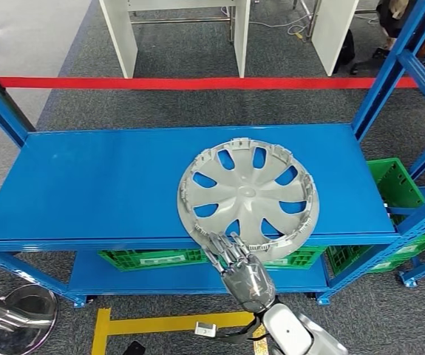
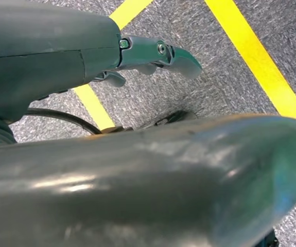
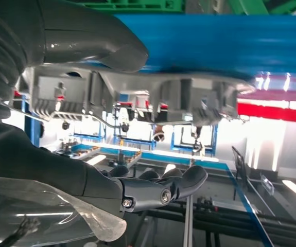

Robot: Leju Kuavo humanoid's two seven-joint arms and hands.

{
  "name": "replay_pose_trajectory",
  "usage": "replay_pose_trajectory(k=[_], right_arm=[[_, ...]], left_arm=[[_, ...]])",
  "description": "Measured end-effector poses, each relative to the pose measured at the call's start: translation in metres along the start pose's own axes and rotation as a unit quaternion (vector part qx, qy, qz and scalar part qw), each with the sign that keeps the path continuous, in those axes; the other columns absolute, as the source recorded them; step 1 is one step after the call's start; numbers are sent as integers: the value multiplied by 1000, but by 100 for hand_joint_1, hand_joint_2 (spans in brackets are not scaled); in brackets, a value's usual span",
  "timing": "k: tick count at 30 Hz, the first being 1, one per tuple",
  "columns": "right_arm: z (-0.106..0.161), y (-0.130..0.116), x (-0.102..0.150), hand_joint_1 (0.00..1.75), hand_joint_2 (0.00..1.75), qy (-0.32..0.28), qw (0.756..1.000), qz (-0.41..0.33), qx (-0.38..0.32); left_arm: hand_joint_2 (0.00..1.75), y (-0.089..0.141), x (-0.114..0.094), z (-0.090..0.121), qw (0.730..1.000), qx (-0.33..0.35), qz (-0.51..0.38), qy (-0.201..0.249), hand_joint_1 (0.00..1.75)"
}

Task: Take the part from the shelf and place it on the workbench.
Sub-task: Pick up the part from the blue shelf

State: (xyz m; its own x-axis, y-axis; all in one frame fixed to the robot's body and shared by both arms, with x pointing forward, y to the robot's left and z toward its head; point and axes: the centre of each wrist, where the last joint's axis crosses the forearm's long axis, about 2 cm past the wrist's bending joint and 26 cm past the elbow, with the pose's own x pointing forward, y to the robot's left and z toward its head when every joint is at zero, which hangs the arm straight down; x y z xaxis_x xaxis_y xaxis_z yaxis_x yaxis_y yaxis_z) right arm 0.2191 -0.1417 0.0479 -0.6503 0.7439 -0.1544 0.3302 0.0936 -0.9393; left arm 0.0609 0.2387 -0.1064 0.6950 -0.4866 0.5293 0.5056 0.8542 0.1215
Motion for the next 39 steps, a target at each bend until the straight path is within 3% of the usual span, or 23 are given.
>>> replay_pose_trajectory(k=[21,39], right_arm=[[0,4,-4,0,175,14,1000,-2,9],[0,14,-29,0,175,68,997,13,34]], left_arm=[[0,0,0,0,1000,0,-3,-1,0],[0,0,1,0,1000,-5,-9,1,0]])
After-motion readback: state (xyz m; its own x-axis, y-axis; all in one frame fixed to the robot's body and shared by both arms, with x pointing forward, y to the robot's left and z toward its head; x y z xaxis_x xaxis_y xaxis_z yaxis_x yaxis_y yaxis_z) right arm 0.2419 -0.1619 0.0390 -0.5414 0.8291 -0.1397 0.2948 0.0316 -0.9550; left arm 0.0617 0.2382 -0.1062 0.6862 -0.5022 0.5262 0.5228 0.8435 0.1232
